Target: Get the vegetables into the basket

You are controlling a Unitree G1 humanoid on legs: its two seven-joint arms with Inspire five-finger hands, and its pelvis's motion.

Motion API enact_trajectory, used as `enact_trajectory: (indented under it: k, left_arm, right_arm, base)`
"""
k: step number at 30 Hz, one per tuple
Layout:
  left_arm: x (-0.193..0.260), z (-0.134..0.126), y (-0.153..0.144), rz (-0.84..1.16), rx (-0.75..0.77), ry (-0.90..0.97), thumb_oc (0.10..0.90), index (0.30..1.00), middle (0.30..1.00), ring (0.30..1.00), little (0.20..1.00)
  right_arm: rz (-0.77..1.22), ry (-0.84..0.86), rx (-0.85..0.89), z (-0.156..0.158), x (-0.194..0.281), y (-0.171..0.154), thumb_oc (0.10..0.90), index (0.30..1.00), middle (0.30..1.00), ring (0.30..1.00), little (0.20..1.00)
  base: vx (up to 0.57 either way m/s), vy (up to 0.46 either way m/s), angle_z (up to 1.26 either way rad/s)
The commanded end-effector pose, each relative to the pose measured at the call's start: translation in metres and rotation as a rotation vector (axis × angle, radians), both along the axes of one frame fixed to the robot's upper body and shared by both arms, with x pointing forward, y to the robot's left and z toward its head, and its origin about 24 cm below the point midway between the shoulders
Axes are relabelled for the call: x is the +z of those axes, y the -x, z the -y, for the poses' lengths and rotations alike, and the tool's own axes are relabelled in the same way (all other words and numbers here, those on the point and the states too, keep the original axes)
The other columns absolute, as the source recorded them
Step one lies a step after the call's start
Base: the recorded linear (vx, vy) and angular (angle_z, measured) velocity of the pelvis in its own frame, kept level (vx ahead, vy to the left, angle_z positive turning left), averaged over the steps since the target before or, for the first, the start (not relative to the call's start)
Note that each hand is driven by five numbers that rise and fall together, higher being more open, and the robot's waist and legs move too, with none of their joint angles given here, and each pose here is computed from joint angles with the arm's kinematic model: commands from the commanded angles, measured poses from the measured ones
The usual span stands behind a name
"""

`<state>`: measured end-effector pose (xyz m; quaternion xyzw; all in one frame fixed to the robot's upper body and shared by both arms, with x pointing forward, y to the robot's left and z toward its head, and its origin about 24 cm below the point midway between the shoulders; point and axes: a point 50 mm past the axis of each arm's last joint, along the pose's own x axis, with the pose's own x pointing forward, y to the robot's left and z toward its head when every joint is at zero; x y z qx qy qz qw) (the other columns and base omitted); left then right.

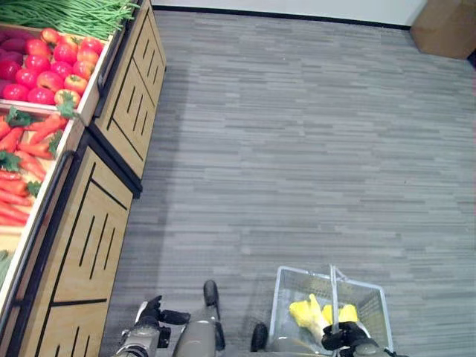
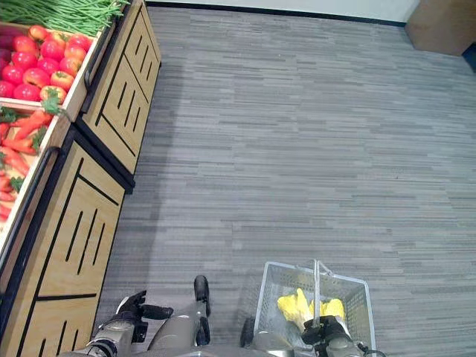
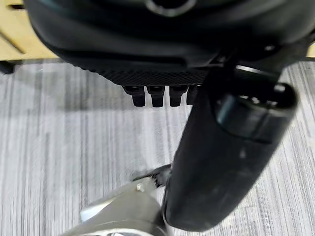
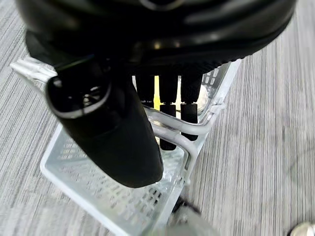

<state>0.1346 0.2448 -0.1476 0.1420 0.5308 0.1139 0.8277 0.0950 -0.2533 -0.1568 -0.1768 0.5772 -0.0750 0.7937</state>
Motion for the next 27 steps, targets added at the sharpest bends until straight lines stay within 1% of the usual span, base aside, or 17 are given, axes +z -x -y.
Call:
enact_trajectory:
  k: [1,3,5,6,10,12,15,20,27]
  left_arm:
    - [-0.006,-0.014,0.033,-0.108,-0.022,-0.069,0.9,1.0,1.0,1.0,1.0]
    - [-0.004,-0.018,0.031,-0.097,-0.008,-0.071,0.9,1.0,1.0,1.0,1.0]
    - [-0.003,-0.018,0.027,-0.079,-0.012,-0.066,0.9,1.0,1.0,1.0,1.0]
    - [-0.002,-0.018,0.027,-0.073,0.01,-0.056,0.9,1.0,1.0,1.0,1.0]
    - [-0.004,-0.014,0.028,-0.074,0.025,-0.035,0.9,1.0,1.0,1.0,1.0]
    - [-0.006,-0.013,0.034,-0.095,0.037,-0.029,0.9,1.0,1.0,1.0,1.0]
    - [-0.008,-0.012,0.04,-0.124,0.039,-0.033,0.9,1.0,1.0,1.0,1.0]
    - [-0.007,-0.013,0.036,-0.113,0.033,-0.042,0.9,1.0,1.0,1.0,1.0]
    - [-0.005,-0.014,0.029,-0.104,0.003,-0.055,0.9,1.0,1.0,1.0,1.0]
  right_arm:
    - [-0.029,0.032,0.05,0.011,0.002,0.01,0.4,0.3,0.3,0.3,0.3]
    - [-0.025,0.023,0.063,0.007,0.001,0.007,0.4,0.3,0.3,0.3,0.3]
    - [-0.014,0.016,0.078,0.003,0.001,0.001,0.4,0.3,0.3,0.3,0.3]
    - [-0.01,0.018,0.071,0.003,0.002,0.0,0.4,0.3,0.3,0.3,0.3]
    - [0.002,0.025,0.054,0.005,0.003,-0.001,0.4,0.3,0.3,0.3,0.3]
    - [0.006,0.015,0.03,0.002,0.001,0.002,0.4,0.3,0.3,0.3,0.3]
    - [0.006,0.005,0.025,-0.001,0.0,0.003,0.4,0.3,0.3,0.3,0.3]
    - [-0.002,-0.006,0.023,-0.005,-0.002,0.005,0.4,0.3,0.3,0.3,0.3]
    - [-0.022,0.007,0.061,0.001,-0.001,0.008,0.4,0.3,0.3,0.3,0.3]
  base:
    - [0.27,0.315,-0.16]
    - [0.22,0.292,-0.3]
    - [0.37,0.569,-0.15]
    - [0.36,0.613,0.0]
    - [0.1,0.206,0.16]
    - [0.12,0.159,0.08]
    - [0.09,0.042,0.01]
    - [0.21,-0.071,0.15]
    - [0.22,-0.146,0.59]
